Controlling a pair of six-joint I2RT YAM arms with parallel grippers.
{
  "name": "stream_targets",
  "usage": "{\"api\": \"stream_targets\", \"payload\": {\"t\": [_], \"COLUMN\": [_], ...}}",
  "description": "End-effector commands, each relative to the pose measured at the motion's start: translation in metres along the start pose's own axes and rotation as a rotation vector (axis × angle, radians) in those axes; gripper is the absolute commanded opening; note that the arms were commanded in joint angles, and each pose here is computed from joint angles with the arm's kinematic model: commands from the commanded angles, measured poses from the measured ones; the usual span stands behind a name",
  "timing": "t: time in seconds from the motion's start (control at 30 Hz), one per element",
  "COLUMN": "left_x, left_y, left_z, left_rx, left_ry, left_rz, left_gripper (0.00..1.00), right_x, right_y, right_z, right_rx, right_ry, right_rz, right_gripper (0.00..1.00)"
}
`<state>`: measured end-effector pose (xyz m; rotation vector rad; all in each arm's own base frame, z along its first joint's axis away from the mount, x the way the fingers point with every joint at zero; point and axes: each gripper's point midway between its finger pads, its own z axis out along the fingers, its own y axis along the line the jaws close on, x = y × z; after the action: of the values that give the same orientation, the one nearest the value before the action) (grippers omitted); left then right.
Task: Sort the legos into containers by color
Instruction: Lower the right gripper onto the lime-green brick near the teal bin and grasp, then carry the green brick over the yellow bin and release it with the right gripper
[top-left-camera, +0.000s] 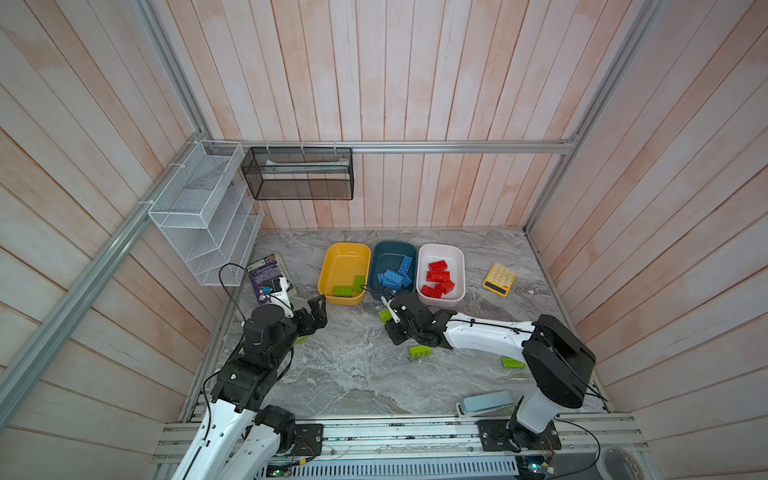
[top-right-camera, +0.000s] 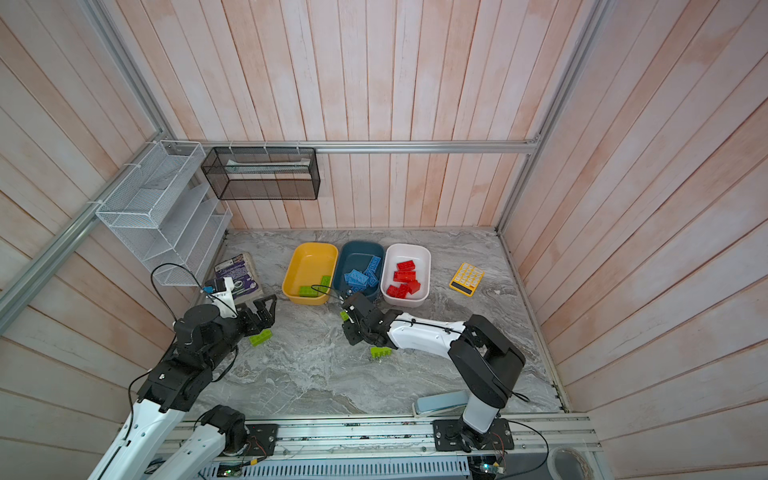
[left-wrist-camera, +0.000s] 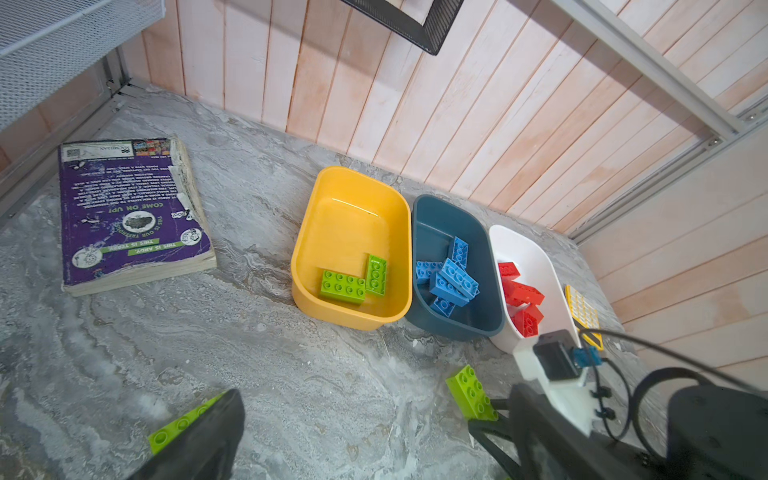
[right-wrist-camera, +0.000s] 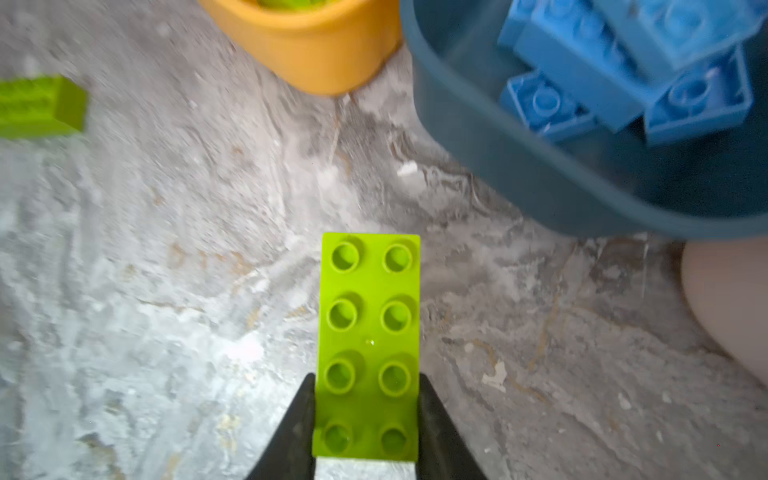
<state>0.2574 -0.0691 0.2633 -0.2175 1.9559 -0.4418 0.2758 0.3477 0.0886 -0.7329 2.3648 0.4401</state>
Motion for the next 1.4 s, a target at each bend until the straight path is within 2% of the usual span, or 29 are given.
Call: {"api": "stream_targets", "payload": {"t": [0.0, 0.17, 0.37, 0.47, 0.8, 0.97, 1.07, 1.23, 1.37], "left_x": [-0.008, -0.002, 0.024, 0.026, 0.030, 0.038, 0.046, 0.065, 0.078], "left_y": [0.005, 0.014, 0.019, 0.018, 0.026, 0.037, 0.047, 0.072, 0.092], "left_z": [-0.008, -0.014, -0.008, -0.008, -0.004, 0.004, 0.015, 0.032, 0.045], "left_rx": [-0.014, -0.037, -0.046, -0.041, -0.101, -0.172, -0.248, -0.423, -0.524], "left_ry": [-0.058, -0.074, 0.023, 0.035, 0.064, 0.102, 0.154, 0.250, 0.283], "left_rz": [-0.038, -0.091, -0.123, -0.133, -0.138, -0.143, -0.138, -0.131, -0.125], "left_gripper": [1.00, 1.00, 1.00, 1.00, 1.00, 1.00, 1.00, 1.00, 1.00], "right_x": [-0.032, -0.077, -0.125, -0.143, -0.159, -0.162, -0.166, -0.172, -0.165], "right_y": [0.018, 0.037, 0.034, 0.029, 0.022, 0.019, 0.018, 0.017, 0.015], "right_z": [-0.008, 0.002, 0.027, 0.044, 0.072, 0.068, 0.060, 0.030, -0.003], "right_rx": [-0.057, -0.104, -0.097, -0.098, -0.078, -0.086, -0.089, -0.102, -0.123], "right_ry": [-0.048, -0.088, -0.125, -0.132, -0.116, -0.119, -0.134, -0.194, -0.251], "right_rz": [-0.036, -0.057, -0.047, -0.033, -0.023, -0.026, -0.028, -0.022, -0.008], "right_gripper": [0.28, 0.28, 0.29, 0.29, 0.35, 0.59, 0.69, 0.71, 0.71]}}
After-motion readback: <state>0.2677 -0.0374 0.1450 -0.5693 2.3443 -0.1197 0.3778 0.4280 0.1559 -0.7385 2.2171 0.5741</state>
